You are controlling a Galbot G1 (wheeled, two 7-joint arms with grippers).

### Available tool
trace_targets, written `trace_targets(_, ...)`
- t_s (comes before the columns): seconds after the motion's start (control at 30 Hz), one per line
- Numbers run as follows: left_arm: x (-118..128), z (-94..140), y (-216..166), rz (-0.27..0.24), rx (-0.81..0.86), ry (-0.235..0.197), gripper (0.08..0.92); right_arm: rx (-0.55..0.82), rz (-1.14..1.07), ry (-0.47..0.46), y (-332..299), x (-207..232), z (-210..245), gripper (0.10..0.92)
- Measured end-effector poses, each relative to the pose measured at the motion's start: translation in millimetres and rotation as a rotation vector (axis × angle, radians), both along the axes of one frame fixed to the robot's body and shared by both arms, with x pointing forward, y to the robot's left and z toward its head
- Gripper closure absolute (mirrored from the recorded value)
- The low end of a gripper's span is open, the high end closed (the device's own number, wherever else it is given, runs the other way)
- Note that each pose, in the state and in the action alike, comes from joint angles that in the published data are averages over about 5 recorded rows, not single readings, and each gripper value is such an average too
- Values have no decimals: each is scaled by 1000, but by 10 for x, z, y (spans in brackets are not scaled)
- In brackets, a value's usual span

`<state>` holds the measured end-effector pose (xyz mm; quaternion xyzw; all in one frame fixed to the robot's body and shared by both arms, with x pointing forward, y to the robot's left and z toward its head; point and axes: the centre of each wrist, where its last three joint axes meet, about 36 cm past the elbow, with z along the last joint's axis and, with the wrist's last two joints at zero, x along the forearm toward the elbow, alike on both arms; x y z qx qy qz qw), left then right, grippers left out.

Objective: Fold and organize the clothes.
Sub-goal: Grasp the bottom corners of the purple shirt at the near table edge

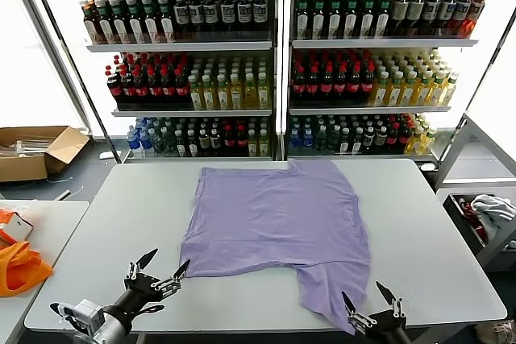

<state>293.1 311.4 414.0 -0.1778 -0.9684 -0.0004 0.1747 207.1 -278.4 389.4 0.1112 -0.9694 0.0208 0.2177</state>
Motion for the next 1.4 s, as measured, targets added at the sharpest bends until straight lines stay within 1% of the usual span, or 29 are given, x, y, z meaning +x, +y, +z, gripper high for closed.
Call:
trace_targets(0.1, 37, -46, -37, -10, -4, 11, 177, 0, -4, 24, 32, -41, -42, 215)
trace_targets(0.2, 71, -93, -65, -15, -8, 23, 177, 2, -6, 39, 59, -80, -76, 281)
trace_targets(0.43, 148, -199, -112, -16, -19, 58, 177, 8, -5, 56, 123, -155, -127, 480)
trace_targets(0.57, 186, -283, -114, -7, -19, 75, 177, 15, 0, 62, 156, -189, -147, 601)
trace_targets(0.87, 160, -479, -89, 2, -7, 126, 177, 29, 8, 63, 167, -179, -164, 858)
trace_targets(0.93, 159, -502, -81, 3, -6, 130, 186, 28, 8, 65, 157, -177, -168, 895)
trace_targets(1.0, 159, -517, -72, 3, -6, 132, 220, 29, 7, 66, 153, -178, -173, 914)
trace_targets(1.07, 157, -531, -67, 4, -6, 133, 266, 30, 7, 68, 155, -179, -180, 914)
trace_targets(1.4, 160, -582, -73, 5, -16, 137, 561, 35, 10, 68, 173, -194, -213, 914)
